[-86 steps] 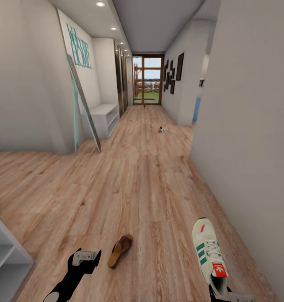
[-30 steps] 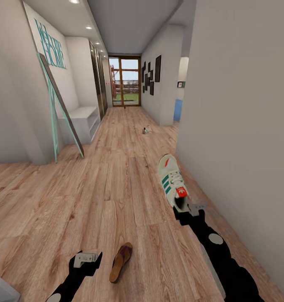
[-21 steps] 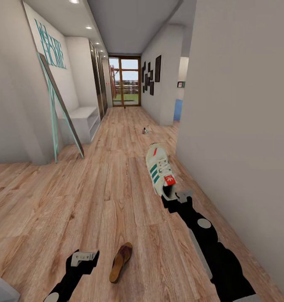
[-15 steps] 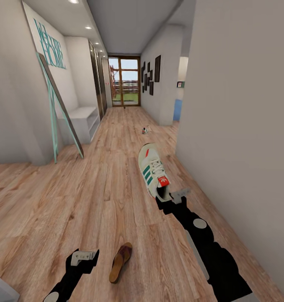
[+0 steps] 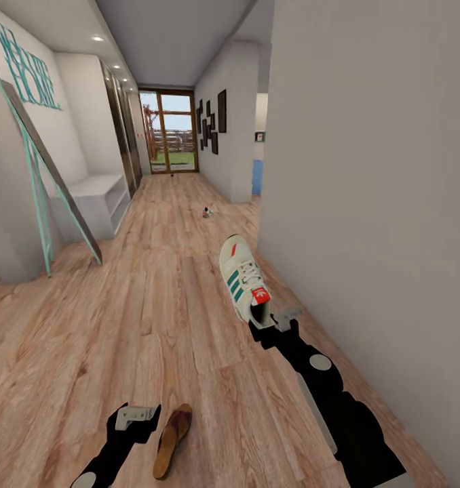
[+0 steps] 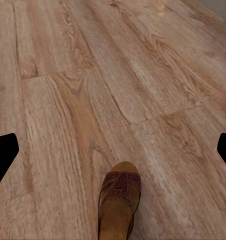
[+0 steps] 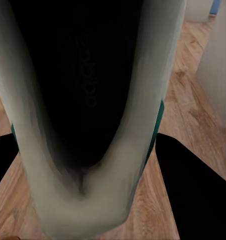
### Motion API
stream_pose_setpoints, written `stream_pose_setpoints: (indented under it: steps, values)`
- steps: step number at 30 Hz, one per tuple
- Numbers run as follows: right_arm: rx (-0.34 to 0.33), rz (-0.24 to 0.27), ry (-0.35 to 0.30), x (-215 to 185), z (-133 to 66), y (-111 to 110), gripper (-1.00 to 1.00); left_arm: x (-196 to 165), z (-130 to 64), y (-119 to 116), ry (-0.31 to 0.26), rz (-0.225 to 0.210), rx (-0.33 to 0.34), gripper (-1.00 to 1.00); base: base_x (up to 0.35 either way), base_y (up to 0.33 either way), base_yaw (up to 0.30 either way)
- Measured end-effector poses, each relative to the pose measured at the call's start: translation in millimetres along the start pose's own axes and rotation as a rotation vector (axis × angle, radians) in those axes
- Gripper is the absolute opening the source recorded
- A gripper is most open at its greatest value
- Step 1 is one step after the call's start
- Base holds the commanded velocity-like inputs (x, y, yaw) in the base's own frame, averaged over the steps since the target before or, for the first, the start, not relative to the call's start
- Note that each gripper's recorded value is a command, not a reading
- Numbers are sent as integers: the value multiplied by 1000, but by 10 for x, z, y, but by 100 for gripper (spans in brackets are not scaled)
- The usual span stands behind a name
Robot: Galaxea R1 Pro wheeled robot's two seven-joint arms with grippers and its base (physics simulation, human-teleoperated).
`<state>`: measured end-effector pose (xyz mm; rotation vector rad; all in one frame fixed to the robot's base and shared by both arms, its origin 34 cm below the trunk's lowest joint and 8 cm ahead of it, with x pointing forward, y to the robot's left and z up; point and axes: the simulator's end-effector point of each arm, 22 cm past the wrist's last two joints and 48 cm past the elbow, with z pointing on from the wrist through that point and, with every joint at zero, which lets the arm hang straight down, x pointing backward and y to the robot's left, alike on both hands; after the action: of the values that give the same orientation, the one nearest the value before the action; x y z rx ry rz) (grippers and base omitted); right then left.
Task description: Pick up the two gym shoes and the two sandals from the corridor floor and place them onto the hallstand (shoe rack) in the corridor, making sure they are on the rack and not on the floor. Arrange them so the two gym shoes are next to each other and the two sandals are next to each other.
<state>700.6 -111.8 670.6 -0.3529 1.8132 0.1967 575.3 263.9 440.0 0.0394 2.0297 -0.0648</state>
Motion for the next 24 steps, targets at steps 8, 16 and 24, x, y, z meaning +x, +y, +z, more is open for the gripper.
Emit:
stream_pose_setpoints:
  steps: [8,16,24]
  values:
    - [-2,0,-1,-3,1,11,-100,2,-1,4,1,-3,-1,100,326,0,-299]
    - [-1,0,-2,-8,1,2,-100,58,-7,-23,10,3,5,100,142,0,-92]
    - [3,-5,-2,-7,-5,-25,-100,324,-44,-55,65,10,13,100,6,0,-3]
